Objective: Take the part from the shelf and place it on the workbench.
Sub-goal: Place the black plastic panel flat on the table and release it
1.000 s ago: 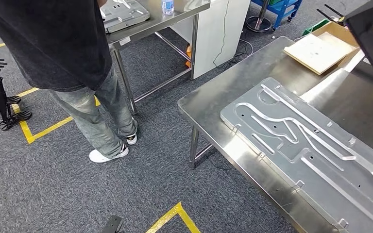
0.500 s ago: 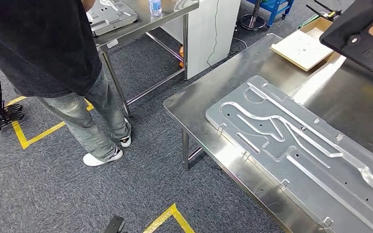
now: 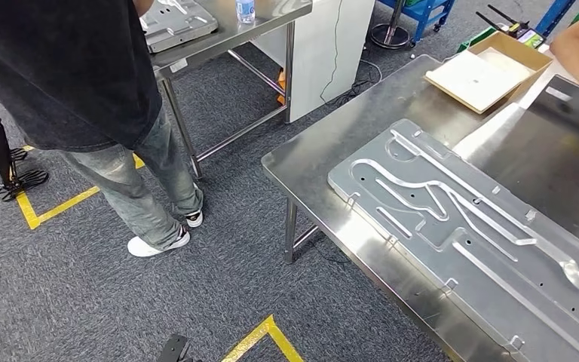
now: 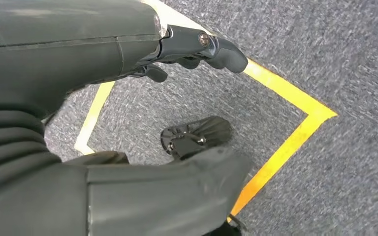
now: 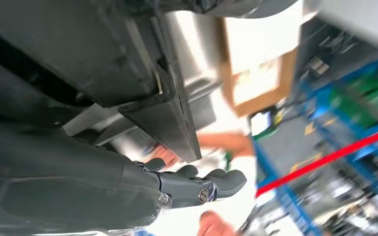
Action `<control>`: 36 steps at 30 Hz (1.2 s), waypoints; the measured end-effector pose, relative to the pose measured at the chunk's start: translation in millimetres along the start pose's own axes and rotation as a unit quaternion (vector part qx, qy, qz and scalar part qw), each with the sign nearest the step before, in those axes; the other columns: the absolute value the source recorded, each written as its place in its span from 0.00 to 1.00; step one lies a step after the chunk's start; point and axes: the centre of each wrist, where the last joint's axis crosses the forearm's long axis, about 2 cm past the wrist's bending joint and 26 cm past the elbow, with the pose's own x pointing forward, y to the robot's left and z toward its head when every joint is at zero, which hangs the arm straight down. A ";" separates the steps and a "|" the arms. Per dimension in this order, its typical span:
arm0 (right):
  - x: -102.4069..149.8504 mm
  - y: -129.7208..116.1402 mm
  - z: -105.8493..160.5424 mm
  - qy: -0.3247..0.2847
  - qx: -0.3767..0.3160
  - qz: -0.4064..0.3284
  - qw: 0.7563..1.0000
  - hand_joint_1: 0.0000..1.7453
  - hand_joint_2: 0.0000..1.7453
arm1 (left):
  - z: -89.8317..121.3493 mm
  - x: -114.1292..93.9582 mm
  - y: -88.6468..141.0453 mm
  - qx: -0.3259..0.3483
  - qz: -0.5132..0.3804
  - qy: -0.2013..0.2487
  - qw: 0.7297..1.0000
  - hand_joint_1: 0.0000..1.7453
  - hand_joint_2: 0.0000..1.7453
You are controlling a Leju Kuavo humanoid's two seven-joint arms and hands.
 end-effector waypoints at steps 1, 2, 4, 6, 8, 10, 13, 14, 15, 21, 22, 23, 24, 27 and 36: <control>2.1 -1.4 0.0 -0.007 0.010 -0.007 1.000 0.00 0.00 | -0.4 0.6 -0.5 0.000 0.000 -0.001 1.000 0.00 0.00; 4.1 -2.7 0.1 -0.011 0.020 -0.011 1.000 0.00 0.00 | -0.8 1.1 -0.9 0.000 0.000 -0.001 1.000 0.00 0.00; 7.4 -4.7 0.5 -0.011 0.053 -0.009 0.998 0.00 0.00 | -1.0 1.4 -0.9 0.001 0.000 -0.002 1.000 0.00 0.00; 9.5 -9.0 2.5 -0.010 0.105 -0.001 0.994 0.00 0.00 | -0.9 1.2 -0.8 0.002 0.000 -0.002 1.000 0.00 0.00; 11.8 -15.6 5.4 -0.012 0.138 0.000 0.990 0.00 0.00 | -1.0 1.4 -0.6 0.003 0.000 -0.002 1.000 0.00 0.00; 14.2 -21.1 7.5 -0.016 0.142 -0.005 0.990 0.00 0.00 | -0.8 1.1 -0.6 0.003 0.001 -0.001 1.000 0.00 0.00; 15.3 -24.5 8.7 -0.015 0.142 -0.008 0.990 0.00 0.00 | -0.2 0.2 -0.4 0.004 0.001 0.000 1.000 0.00 0.00; 15.4 -24.7 8.8 -0.015 0.142 -0.007 0.990 0.00 0.00 | -0.2 0.3 -0.3 0.005 0.001 0.000 1.000 0.00 0.00; 15.6 -24.9 8.9 -0.014 0.141 -0.005 0.990 0.00 0.00 | -0.4 0.5 -0.2 0.005 0.001 -0.001 1.000 0.00 0.00; 14.2 -28.9 10.7 -0.004 0.138 0.008 0.990 0.00 0.00 | -0.9 1.3 0.1 0.005 0.000 -0.002 1.000 0.00 0.00; 13.5 -30.1 11.2 -0.002 0.137 0.010 0.991 0.00 0.00 | -1.1 1.5 0.1 0.005 0.000 -0.002 1.000 0.00 0.00; 13.2 -31.8 11.8 -0.002 0.135 0.011 0.991 0.00 0.00 | -1.3 1.8 0.0 0.005 0.000 -0.002 1.000 0.00 0.00; 13.1 -33.3 12.5 -0.001 0.134 0.012 0.991 0.00 0.00 | -1.5 2.0 -0.1 0.005 0.000 -0.003 1.000 0.00 0.00; 12.7 -34.4 12.9 0.001 0.133 0.014 0.991 0.00 0.00 | -1.3 1.7 -0.1 0.005 0.000 -0.002 1.000 0.00 0.00; 31.5 -61.6 31.5 0.043 0.270 0.059 0.960 0.00 0.00 | -0.8 1.2 0.8 0.008 0.001 -0.002 1.000 0.00 0.00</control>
